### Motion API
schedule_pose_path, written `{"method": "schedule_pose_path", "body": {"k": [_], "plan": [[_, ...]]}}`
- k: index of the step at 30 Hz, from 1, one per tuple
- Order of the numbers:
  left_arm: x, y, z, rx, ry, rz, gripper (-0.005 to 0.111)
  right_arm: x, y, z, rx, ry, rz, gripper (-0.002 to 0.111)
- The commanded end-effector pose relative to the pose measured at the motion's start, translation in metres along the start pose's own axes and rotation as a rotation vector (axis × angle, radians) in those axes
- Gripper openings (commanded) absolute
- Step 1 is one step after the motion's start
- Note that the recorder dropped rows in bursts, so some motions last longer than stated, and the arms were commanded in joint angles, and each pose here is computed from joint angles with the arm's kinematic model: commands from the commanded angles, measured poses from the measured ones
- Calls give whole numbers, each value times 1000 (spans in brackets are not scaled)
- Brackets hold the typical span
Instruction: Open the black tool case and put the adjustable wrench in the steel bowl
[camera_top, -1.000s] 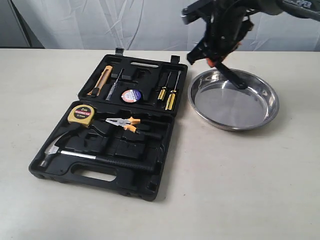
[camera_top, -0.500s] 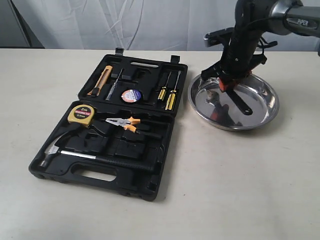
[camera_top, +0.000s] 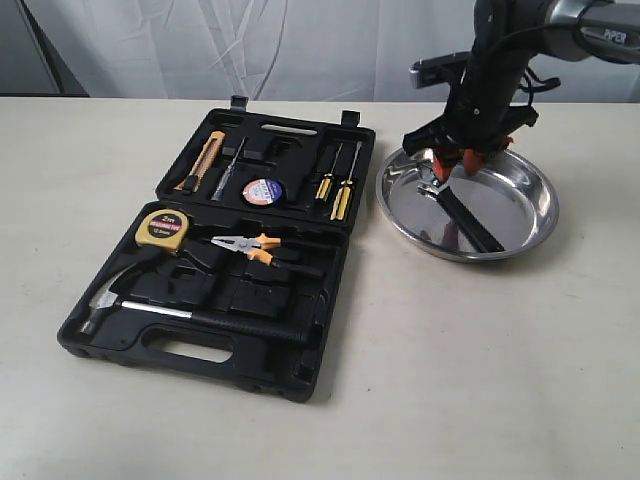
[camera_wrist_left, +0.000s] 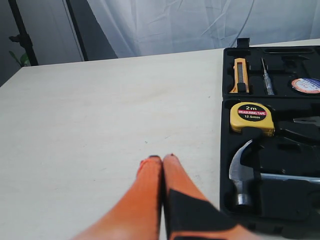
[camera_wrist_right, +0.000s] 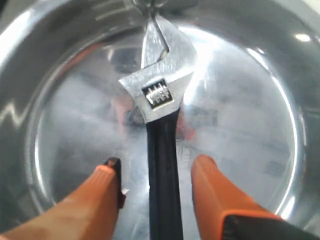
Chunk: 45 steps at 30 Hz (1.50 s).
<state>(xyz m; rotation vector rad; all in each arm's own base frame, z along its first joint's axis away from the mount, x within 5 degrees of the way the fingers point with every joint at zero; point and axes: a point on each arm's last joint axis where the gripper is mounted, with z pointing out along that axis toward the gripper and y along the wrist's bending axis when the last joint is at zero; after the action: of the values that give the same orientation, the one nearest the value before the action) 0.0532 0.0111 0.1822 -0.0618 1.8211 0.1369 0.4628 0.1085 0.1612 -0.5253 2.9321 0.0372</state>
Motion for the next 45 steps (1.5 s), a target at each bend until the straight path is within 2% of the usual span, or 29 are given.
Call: {"method": "schedule_pose_path", "body": {"k": [1, 4, 5, 8, 12, 13, 14, 15, 16, 17, 18, 21, 25, 28, 31, 34, 40, 45], "plan": [[-2, 0, -1, -1, -17, -3, 0, 2, 2, -52, -34, -63, 24, 31], [-2, 0, -1, -1, -17, -3, 0, 13, 5, -77, -49, -64, 2, 4], [-2, 0, -1, -1, -17, -3, 0, 18, 6, -83, -50, -71, -2, -1], [-2, 0, -1, -1, -17, -3, 0, 44, 10, -105, -44, -98, -7, 0], [-2, 0, -1, -1, -17, -3, 0, 102, 18, -128, -28, -170, -1, 0], [-2, 0, -1, -1, -17, -3, 0, 119, 20, -136, -25, -198, 1, 0], [-2, 0, -1, -1, -17, -3, 0, 151, 26, -153, -39, -255, 38, 0], [-2, 0, -1, -1, -17, -3, 0, 168, 31, -164, -62, -294, 60, 0], [-2, 0, -1, -1, -17, -3, 0, 200, 40, -184, -114, -393, 92, 0], [-2, 0, -1, -1, -17, -3, 0, 215, 44, -191, -134, -440, 105, 0], [-2, 0, -1, -1, -17, -3, 0, 244, 50, -196, -158, -483, 117, 0], [-2, 0, -1, -1, -17, -3, 0, 306, 61, -209, -178, -484, 82, 0], [-2, 0, -1, -1, -17, -3, 0, 356, 70, -234, -184, -577, 37, 0], [-2, 0, -1, -1, -17, -3, 0, 372, 74, -247, -205, -742, 44, 0], [-2, 0, -1, -1, -17, -3, 0, 368, 67, -245, -101, -1066, 12, 0], [-2, 0, -1, -1, -17, -3, 0, 365, 58, -220, -5, -1250, 59, 0], [-2, 0, -1, -1, -17, -3, 0, 381, 45, -142, 61, -1288, 284, 0], [-2, 0, -1, -1, -17, -3, 0, 396, 44, -109, 80, -1328, 329, 0]]}}
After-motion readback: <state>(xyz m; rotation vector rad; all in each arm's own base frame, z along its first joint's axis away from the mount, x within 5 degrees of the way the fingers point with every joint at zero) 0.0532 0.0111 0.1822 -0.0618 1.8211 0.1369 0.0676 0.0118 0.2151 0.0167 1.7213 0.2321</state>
